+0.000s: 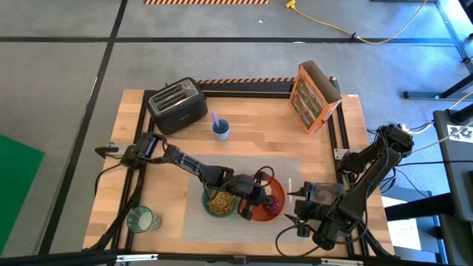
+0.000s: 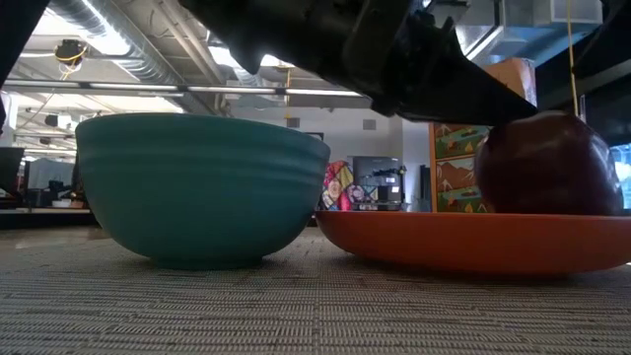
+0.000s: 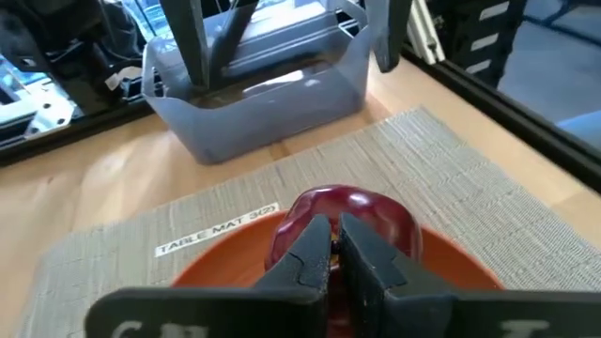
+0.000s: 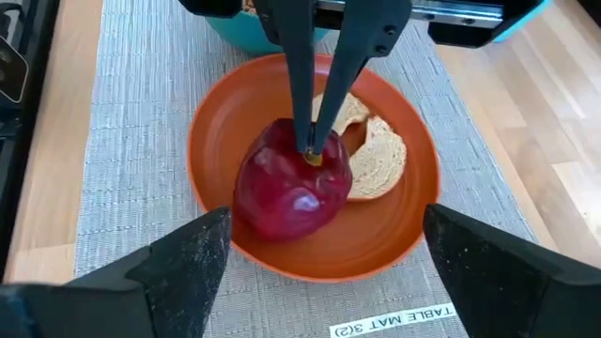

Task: Arrange a breakfast setting
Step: Put the red apple on the orange plate, then put the green cup on the mat

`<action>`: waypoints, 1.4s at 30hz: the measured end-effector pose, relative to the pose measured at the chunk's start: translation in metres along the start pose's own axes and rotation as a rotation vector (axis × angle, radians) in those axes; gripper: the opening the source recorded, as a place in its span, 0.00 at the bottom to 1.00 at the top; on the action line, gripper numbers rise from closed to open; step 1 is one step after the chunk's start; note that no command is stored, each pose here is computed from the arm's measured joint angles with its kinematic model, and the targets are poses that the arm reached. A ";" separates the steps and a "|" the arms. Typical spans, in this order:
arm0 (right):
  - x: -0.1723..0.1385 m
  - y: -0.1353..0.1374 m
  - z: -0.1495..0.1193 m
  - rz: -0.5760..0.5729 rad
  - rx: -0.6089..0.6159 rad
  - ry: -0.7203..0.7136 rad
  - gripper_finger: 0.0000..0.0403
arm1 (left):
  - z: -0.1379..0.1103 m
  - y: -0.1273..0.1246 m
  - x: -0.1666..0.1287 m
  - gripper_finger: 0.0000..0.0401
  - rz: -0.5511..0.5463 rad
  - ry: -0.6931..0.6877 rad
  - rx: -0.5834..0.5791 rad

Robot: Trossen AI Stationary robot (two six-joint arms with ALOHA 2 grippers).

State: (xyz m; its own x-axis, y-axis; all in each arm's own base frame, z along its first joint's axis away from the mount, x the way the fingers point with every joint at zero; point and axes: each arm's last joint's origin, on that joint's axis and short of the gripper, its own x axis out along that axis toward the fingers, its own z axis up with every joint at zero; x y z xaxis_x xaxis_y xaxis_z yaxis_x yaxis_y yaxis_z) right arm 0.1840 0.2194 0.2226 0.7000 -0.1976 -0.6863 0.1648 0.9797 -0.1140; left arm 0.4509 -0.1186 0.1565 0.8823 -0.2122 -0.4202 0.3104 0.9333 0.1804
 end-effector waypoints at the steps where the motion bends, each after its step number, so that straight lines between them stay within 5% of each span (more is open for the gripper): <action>1: 0.000 0.000 0.000 0.000 0.000 0.000 0.84 | 0.000 0.000 0.000 0.03 0.003 0.004 0.004; 14: 0.000 -0.001 -0.001 -0.006 -0.007 0.004 0.84 | 0.001 -0.001 -0.002 0.04 -0.040 0.003 0.054; 27: 0.000 -0.001 -0.001 -0.008 -0.009 0.004 0.84 | 0.003 0.002 -0.004 0.34 -0.027 -0.001 0.019; 34: 0.000 -0.002 0.000 -0.042 -0.014 -0.027 0.84 | 0.034 0.011 -0.031 0.41 -0.011 -0.035 -0.004; 39: 0.000 -0.008 0.003 -0.172 0.040 -0.188 0.84 | 0.054 0.021 -0.058 0.42 0.026 -0.029 -0.082; 42: 0.001 -0.017 0.003 -0.216 0.043 -0.159 0.84 | 0.055 0.029 -0.075 0.42 0.062 -0.048 -0.132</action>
State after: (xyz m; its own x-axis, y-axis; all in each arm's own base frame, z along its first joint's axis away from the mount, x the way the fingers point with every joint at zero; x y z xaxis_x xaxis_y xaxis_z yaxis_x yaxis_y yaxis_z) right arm 0.1842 0.2027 0.2264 0.7453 -0.4080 -0.5273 0.3491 0.9126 -0.2126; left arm 0.4129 -0.0912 0.2423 0.9152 -0.1636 -0.3682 0.2082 0.9744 0.0844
